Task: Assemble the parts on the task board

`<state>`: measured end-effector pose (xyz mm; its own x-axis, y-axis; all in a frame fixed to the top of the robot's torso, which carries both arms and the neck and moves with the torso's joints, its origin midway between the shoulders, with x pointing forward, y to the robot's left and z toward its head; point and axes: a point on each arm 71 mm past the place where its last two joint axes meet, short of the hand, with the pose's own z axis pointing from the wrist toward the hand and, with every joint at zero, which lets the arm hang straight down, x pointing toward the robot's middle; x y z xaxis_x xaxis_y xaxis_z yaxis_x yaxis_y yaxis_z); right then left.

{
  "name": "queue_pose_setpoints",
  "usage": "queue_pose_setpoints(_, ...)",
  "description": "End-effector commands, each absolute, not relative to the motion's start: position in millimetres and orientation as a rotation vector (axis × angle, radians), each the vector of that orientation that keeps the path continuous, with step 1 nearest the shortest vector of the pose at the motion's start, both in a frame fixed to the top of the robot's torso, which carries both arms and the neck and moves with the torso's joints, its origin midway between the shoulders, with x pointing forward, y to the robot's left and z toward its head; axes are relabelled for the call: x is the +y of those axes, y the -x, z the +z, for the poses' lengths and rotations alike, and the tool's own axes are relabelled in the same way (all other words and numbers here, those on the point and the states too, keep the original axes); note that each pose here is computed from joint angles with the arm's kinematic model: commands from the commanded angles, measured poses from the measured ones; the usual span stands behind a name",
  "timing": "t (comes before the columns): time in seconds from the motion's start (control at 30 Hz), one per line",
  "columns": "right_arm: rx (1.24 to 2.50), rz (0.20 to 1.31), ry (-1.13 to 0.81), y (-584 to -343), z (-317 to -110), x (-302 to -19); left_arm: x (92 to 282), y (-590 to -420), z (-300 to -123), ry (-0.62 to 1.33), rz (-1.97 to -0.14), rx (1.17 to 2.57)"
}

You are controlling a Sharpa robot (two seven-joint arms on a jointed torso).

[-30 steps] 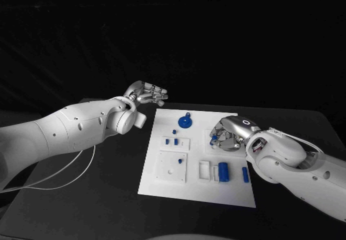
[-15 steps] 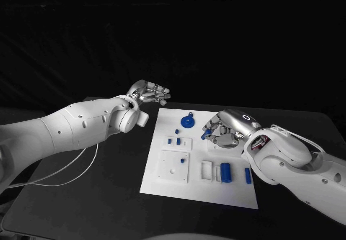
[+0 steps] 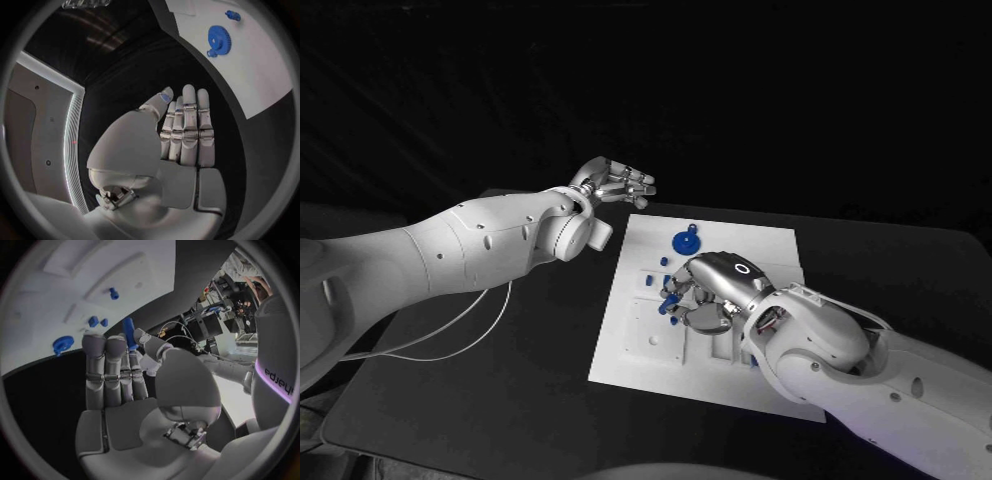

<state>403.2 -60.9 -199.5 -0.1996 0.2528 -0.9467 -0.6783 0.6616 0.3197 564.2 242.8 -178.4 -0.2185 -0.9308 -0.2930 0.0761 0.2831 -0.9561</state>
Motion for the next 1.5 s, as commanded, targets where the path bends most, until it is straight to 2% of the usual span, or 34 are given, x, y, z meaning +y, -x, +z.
queue_pose_setpoints(0.03,1.528,0.885,0.427,-398.9,-204.4,-54.5,238.8,-563.9,-178.2,0.836,-1.192,1.469)
queue_pose_setpoints(0.6,1.575,0.876,0.508,-388.5,-231.9,-40.9,237.3,-563.7,-178.8,0.836,-1.196,1.474)
queue_pose_setpoints(0.97,1.587,0.876,0.529,-384.8,-239.6,-35.5,236.4,-563.4,-179.0,0.835,-1.199,1.477)
queue_pose_setpoints(1.5,1.62,0.819,0.564,-385.1,-246.5,-36.7,236.5,-563.3,-179.4,0.836,-1.199,1.478)
